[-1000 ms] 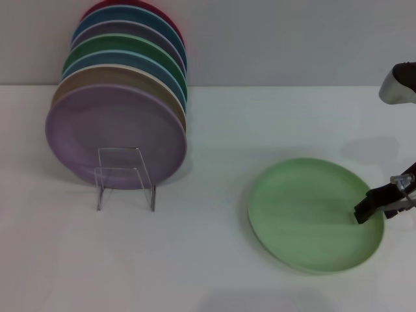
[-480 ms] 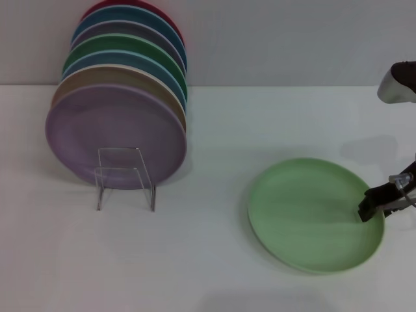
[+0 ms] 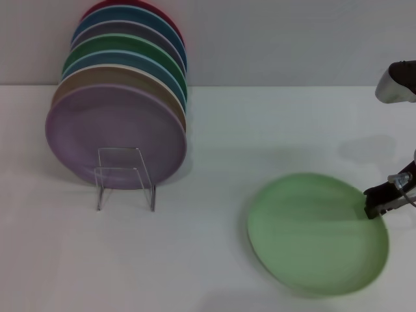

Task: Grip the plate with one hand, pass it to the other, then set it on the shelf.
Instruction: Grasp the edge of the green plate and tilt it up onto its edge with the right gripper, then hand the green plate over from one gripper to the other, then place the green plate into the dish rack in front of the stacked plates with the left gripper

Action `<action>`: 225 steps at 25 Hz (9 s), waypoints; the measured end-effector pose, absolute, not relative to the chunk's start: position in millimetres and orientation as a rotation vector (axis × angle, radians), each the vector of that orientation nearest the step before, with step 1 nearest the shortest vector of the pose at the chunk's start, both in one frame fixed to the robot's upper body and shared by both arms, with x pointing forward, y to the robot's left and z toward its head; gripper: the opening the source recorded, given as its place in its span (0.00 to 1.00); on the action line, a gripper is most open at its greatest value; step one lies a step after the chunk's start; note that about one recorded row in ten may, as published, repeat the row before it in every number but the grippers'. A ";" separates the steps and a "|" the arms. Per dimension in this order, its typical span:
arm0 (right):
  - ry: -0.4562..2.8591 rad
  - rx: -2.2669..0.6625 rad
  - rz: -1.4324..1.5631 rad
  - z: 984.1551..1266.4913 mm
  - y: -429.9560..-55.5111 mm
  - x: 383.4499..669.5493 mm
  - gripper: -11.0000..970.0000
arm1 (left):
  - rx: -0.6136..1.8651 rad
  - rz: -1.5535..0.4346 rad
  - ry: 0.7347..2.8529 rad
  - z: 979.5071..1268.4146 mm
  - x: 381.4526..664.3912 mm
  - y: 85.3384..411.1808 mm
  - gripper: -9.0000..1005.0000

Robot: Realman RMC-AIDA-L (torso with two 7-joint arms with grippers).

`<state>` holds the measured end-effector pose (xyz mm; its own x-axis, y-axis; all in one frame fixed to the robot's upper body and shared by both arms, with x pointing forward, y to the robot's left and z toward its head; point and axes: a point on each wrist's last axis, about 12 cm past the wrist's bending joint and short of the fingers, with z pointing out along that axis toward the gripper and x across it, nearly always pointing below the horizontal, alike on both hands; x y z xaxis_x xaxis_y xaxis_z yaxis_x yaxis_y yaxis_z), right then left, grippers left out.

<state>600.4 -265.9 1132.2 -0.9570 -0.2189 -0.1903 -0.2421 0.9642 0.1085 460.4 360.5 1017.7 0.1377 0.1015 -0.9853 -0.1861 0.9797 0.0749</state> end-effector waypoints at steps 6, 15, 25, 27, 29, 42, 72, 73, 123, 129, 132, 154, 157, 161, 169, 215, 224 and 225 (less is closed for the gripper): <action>2.896 -0.363 0.178 1139.6 -266.5 600.9 0.05 | -0.072 0.202 1.406 1019.3 461.9 358.9 0.86; 2.730 -0.469 0.204 1163.4 -256.5 592.9 0.04 | -0.047 0.166 1.341 1026.1 459.0 352.4 0.86; 2.553 -0.537 0.231 1189.0 -256.0 575.7 0.03 | -0.036 0.107 1.218 1041.1 456.9 341.5 0.86; 2.511 -0.555 0.234 1194.2 -257.4 571.2 0.03 | -0.038 0.101 1.207 1042.6 457.4 340.6 0.86; 2.404 -0.596 0.258 1205.0 -258.0 561.0 0.03 | -0.037 0.064 1.169 1048.9 459.8 335.0 0.86; 1.963 -0.680 0.380 1182.8 -272.0 517.6 0.03 | 0.177 -0.270 1.164 1114.6 493.7 307.4 0.86; 1.633 -0.704 0.308 1093.8 -312.2 534.9 0.03 | 0.856 -0.206 1.711 1251.2 528.8 181.2 0.86; 1.624 -0.716 0.305 1093.5 -310.5 536.3 0.03 | 0.863 -0.216 1.710 1251.0 530.1 179.5 0.86; 1.480 -0.842 0.385 1103.0 -267.9 558.1 0.03 | 1.033 -0.279 1.826 1201.7 546.6 139.8 0.76; 1.481 -0.840 0.386 1102.9 -268.4 557.9 0.03 | 1.032 -0.271 1.828 1201.6 546.3 141.0 0.74; 1.482 -0.837 0.389 1103.4 -268.0 558.7 0.03 | 1.031 -0.270 1.826 1201.9 545.3 141.5 0.72; 1.445 -0.846 0.454 1102.5 -266.8 547.1 0.04 | 1.071 -0.227 1.764 1207.5 546.1 135.3 0.15; 1.377 -0.781 0.511 1106.1 -273.5 532.4 0.04 | 1.058 -0.227 1.741 1210.3 545.1 135.5 0.09; 1.355 -0.734 0.528 1106.9 -281.1 524.2 0.11 | 1.052 -0.227 1.725 1212.4 543.7 135.2 0.07; 1.331 -0.459 0.560 1093.9 -312.6 499.9 0.28 | 1.002 -0.201 1.637 1222.3 533.8 139.6 0.06; 1.269 -0.285 0.442 1063.2 -333.9 464.8 0.66 | 0.713 0.084 0.787 1090.2 499.4 301.2 0.08; 1.230 -0.300 0.463 1067.1 -331.9 462.0 0.66 | 0.783 0.129 0.784 1089.4 500.4 308.8 0.10; 1.227 -0.301 0.465 1067.5 -331.7 461.7 0.66 | 0.790 0.133 0.790 1088.7 500.7 310.2 0.10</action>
<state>461.7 -331.7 1067.5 0.2615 0.1783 -0.9486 -0.4955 0.8682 0.0266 500.7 310.2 1088.7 0.7115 0.3870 -0.5865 0.1739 0.7118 0.6805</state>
